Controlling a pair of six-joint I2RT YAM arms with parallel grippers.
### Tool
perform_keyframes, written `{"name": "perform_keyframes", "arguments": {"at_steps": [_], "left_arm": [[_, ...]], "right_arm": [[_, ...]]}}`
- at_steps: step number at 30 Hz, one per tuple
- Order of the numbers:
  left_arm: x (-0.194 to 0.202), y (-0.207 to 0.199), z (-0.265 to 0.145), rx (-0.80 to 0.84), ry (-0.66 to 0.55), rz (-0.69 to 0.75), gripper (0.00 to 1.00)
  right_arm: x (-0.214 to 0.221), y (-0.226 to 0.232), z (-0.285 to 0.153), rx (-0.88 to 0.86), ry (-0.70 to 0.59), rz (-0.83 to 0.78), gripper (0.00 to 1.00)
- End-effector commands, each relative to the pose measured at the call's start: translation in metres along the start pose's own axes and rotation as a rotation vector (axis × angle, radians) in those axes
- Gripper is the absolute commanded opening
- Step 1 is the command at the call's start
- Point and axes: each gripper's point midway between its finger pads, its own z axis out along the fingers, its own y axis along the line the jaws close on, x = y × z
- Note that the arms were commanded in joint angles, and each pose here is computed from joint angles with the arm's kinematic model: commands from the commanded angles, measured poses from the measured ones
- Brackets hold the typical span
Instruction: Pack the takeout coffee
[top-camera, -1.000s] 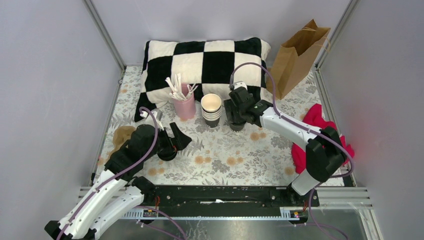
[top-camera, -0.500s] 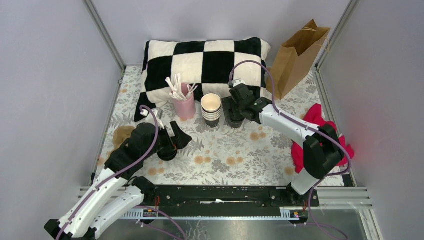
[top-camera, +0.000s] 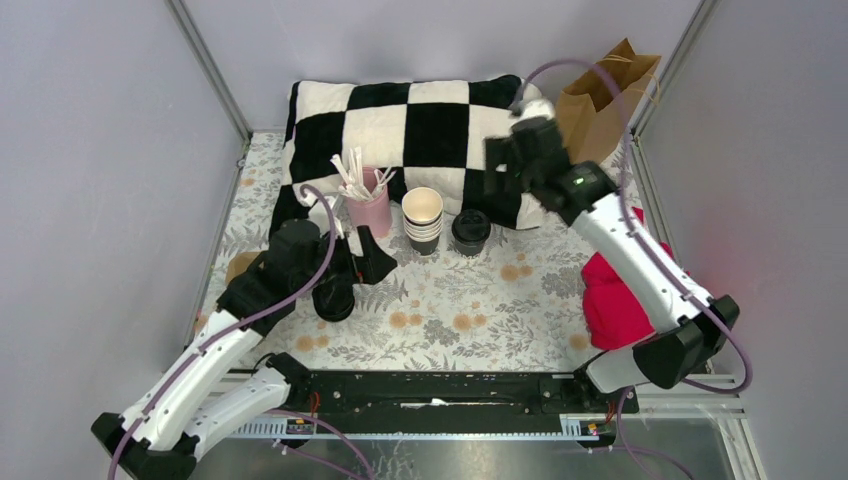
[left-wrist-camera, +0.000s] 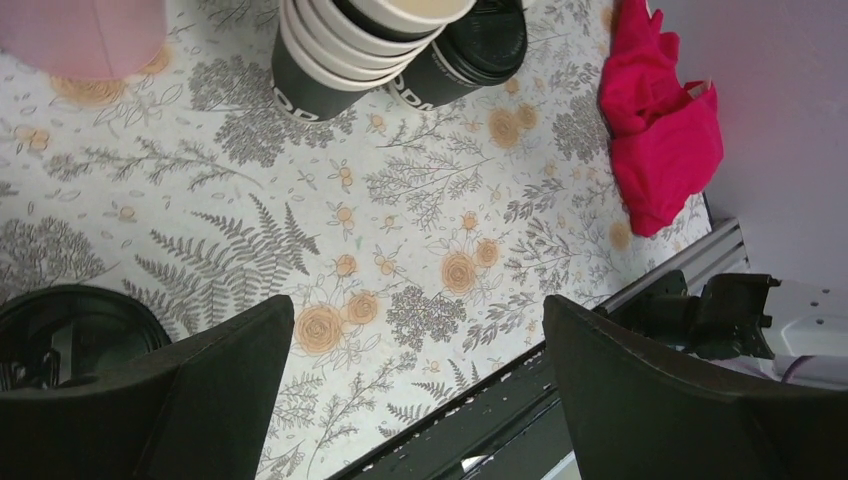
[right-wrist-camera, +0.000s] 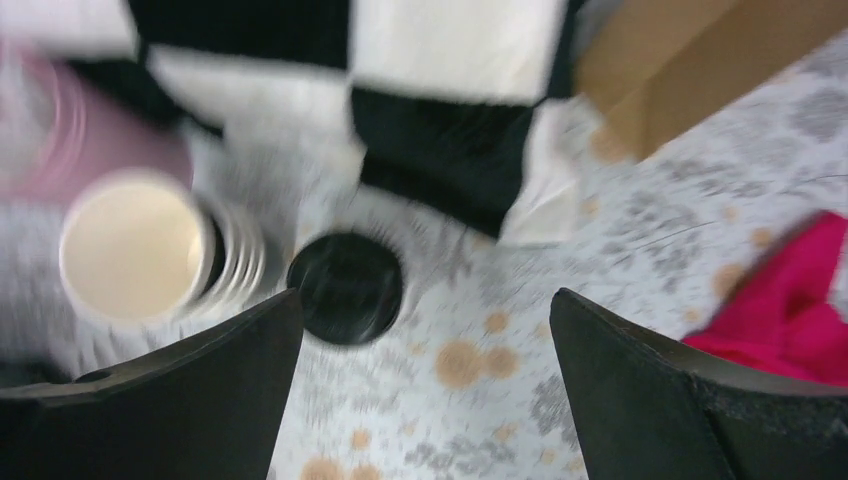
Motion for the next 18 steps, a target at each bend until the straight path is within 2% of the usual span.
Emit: {"name": "perform_keyframes", "arguments": {"at_steps": [1, 8, 11, 15, 18], "left_arm": [[-0.03, -0.031, -0.006, 0.111, -0.04, 0.118, 0.99], [-0.048, -0.042, -0.017, 0.128, -0.079, 0.172, 0.99], [-0.053, -0.04, -0.021, 0.111, -0.108, 0.173, 0.99], [-0.058, -0.032, -0.027, 0.063, -0.15, 0.157, 0.99], [-0.06, -0.029, -0.026, 0.045, -0.15, 0.15, 0.99]], "right_arm": [[-0.061, -0.085, -0.026, 0.225, -0.125, 0.199, 1.0], [-0.12, -0.209, -0.027, 0.457, -0.256, 0.483, 1.0], [-0.13, -0.252, -0.011, 0.461, -0.277, 0.634, 1.0], [-0.139, -0.283, 0.02, 0.478, -0.303, 0.721, 1.0], [-0.146, -0.299, 0.045, 0.484, -0.303, 0.73, 0.93]]}}
